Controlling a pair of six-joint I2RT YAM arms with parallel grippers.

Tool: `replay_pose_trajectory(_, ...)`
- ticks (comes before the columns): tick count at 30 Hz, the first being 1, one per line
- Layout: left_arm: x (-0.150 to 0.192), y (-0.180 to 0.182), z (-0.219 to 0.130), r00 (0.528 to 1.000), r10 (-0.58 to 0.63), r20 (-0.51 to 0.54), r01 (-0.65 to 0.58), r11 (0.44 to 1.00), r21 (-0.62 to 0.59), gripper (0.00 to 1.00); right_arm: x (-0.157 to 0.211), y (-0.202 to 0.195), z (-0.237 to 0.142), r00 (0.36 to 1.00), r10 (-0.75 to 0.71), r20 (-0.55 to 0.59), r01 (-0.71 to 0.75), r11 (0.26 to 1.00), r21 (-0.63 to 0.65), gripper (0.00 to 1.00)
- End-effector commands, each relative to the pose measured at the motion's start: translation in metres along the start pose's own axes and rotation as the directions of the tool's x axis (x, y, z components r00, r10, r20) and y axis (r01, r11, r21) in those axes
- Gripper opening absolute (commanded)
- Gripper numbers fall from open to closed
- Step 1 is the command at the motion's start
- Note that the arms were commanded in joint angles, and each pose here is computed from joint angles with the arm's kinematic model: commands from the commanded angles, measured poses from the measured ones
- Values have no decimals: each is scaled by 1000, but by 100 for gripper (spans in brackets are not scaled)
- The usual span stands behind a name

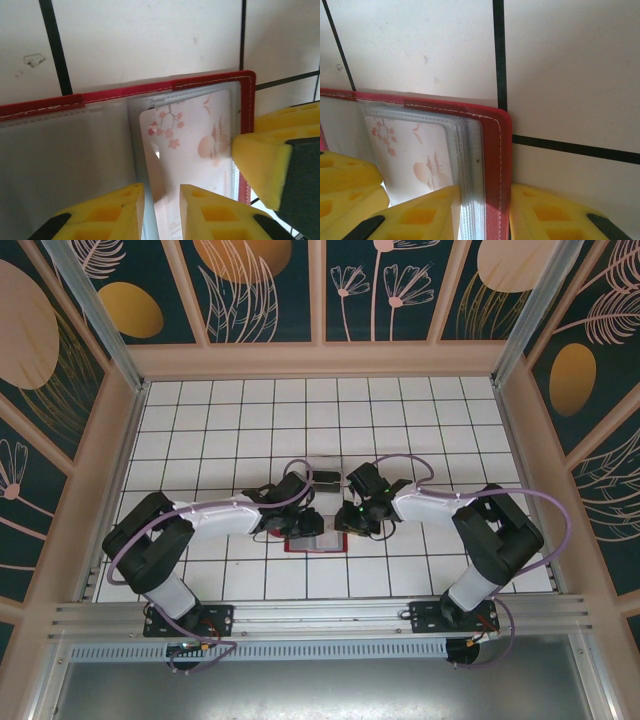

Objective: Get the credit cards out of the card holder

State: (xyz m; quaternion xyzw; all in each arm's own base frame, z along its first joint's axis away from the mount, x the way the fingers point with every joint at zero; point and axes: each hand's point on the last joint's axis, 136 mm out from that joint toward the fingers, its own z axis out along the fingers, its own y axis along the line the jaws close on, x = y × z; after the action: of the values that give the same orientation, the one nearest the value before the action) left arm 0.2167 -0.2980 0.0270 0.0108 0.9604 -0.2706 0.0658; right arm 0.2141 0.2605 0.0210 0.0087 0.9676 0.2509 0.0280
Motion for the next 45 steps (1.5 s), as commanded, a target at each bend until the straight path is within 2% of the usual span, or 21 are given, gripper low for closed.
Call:
replay_pose_trajectory(1,-4,9,0,1000,9,-3,-9,998,-70,25,-2,1,2,1000,-24,1,24,1000,15,31)
replay_pose_trajectory(12,-9,22,-1,1000,25,4,-24,987,-161,25,-1,-1,3,1000,-21,-3,21,1000,17,31)
replay_pose_trajectory(32,-16,0,-11,999,44,19,-42,994,-100,29,1,-2,3,1000,-21,-5,21,1000,18,31)
replay_pose_trajectory(42,-11,13,0,999,51,-11,-52,989,-137,31,1,-3,2,1000,-21,-3,21,1000,19,31)
replay_pose_trajectory(45,-8,25,5,998,52,-24,-56,981,-186,32,1,-2,2,1000,-21,-2,21,1000,18,31)
